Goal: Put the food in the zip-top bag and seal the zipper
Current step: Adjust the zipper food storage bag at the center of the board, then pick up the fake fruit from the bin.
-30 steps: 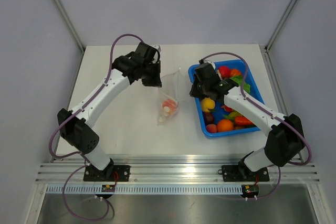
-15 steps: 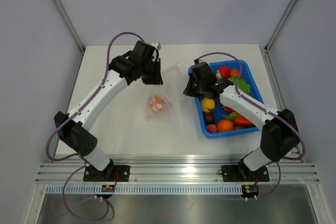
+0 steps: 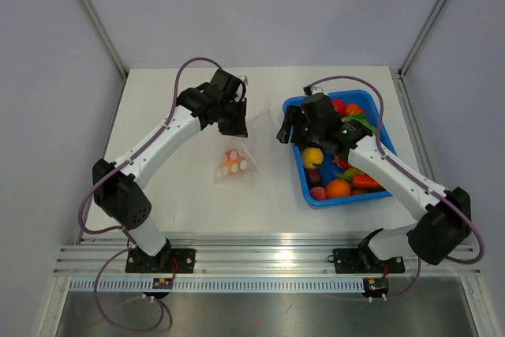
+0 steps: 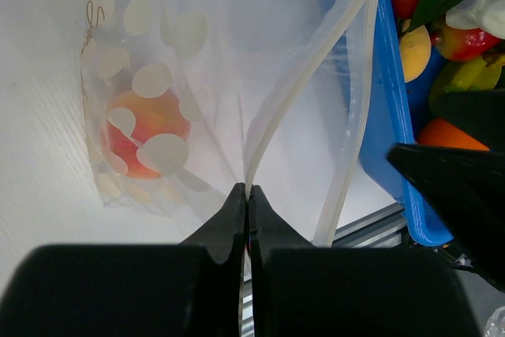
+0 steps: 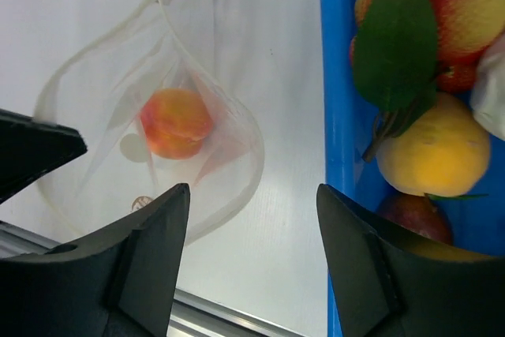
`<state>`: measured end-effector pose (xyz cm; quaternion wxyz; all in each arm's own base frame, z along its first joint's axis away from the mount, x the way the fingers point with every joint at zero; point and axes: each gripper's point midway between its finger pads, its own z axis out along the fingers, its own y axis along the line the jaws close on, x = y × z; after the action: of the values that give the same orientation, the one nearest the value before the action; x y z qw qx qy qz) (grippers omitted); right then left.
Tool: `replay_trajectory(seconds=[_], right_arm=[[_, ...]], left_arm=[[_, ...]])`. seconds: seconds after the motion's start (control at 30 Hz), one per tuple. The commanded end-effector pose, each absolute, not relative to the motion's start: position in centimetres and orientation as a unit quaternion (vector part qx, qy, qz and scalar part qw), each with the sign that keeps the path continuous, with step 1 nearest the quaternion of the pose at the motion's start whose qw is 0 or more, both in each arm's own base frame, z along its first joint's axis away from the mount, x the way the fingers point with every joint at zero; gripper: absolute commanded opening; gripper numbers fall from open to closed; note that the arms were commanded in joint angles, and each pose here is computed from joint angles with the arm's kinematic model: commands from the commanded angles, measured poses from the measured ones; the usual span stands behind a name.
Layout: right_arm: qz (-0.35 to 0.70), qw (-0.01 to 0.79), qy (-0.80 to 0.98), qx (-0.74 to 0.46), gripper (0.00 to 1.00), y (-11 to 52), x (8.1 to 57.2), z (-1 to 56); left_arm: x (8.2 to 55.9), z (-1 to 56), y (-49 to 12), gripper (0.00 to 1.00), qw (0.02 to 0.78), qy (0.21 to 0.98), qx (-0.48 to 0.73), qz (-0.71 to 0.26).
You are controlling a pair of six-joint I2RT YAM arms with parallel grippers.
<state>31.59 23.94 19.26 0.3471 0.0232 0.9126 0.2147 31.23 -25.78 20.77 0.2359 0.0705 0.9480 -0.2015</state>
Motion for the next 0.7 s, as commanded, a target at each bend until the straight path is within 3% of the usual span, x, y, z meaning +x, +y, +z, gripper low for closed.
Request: replay_trajectory(seconds=[0.0, 0.2, 0.4, 0.67], right_arm=[[0.194, 0.418, 0.886, 0.047, 0.73, 20.6, 30.8, 24.6], [0.132, 0.369, 0.911, 0.13, 0.74, 12.4, 29.8, 19.5], [0.119, 0.326, 0.924, 0.157, 0.81, 11.5, 29.8, 14.2], [0.155, 0.362, 0.902, 0.176, 0.9, 12.3, 32.6, 11.3]], left_arm=[[31.5, 24.1, -26.9, 0.0, 0.27, 0.929, 0.083, -0.237], [31.3, 24.6, -26.9, 0.0, 0.274, 0.926, 0.085, -0.243], [31.2, 24.4, -27.1, 0.0, 0.271, 0.927, 0.085, -0.245], [31.2, 24.2, -26.9, 0.0, 0.27, 0.928, 0.087, -0.24]])
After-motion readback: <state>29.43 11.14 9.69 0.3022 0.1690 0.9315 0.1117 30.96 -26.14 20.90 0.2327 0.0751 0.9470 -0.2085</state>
